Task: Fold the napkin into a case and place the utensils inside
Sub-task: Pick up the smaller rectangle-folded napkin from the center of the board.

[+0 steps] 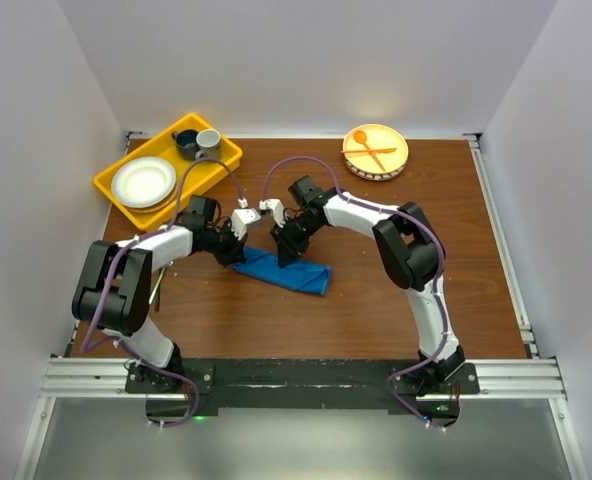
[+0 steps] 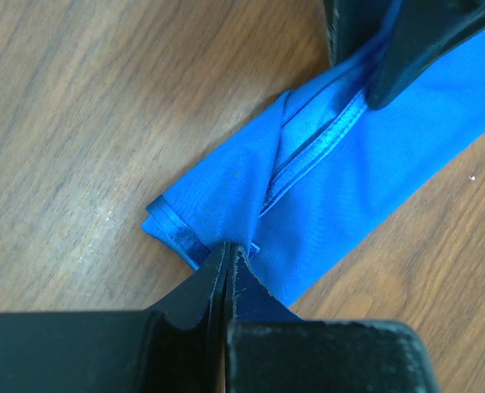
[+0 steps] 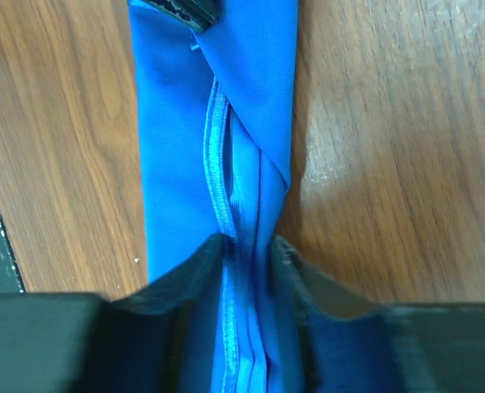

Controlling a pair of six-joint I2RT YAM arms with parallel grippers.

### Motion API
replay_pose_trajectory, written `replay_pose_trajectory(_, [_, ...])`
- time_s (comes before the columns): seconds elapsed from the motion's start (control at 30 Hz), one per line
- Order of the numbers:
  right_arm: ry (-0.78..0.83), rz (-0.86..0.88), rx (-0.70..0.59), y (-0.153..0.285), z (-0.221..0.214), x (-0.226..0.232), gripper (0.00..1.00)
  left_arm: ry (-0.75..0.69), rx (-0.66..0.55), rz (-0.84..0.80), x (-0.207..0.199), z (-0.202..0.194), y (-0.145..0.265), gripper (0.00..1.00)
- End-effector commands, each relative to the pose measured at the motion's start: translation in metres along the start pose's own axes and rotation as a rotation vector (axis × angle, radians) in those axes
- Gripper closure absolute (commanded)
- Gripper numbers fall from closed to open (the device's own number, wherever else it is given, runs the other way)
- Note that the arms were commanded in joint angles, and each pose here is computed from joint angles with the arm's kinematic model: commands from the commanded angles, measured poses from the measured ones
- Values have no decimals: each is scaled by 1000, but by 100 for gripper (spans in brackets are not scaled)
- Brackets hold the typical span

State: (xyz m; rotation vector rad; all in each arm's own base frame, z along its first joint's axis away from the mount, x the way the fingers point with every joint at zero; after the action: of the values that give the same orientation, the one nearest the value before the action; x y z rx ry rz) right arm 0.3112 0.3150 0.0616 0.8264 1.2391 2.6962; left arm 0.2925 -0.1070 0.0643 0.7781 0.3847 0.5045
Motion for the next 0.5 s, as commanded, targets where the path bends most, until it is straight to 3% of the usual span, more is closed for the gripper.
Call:
replay_pose_trajectory(0.0, [-125, -48, 241, -27, -64, -10, 80, 42, 164, 56, 2, -40, -7, 100])
replay_pose_trajectory(0.03, [-122, -44, 237, -26, -63, -10, 89, 43, 163, 55, 1, -41, -7, 100])
replay_pose_trajectory(0.13, [-112, -37, 231, -25, -62, -8, 100, 43, 151, 52, 1, -38, -6, 100])
replay_pose_trajectory(0.33, [-116, -35, 183, -18, -45, -3, 100, 18, 64, 27, -6, -22, 3, 99])
replay_pose_trajectory(0.47, [-109, -86, 156, -12, -38, -4, 100, -6, -20, 14, -15, -7, 15, 71])
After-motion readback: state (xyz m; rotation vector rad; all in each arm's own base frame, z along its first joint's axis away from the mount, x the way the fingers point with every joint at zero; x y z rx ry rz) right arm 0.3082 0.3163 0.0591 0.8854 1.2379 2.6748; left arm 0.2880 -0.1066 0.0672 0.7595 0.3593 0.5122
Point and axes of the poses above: each gripper's point midway between its finger pads, its own y axis back along the fingers, its own x axis along the line the jaws close on, z = x × y, the point moved 6 cm from there along y, back along the fingers
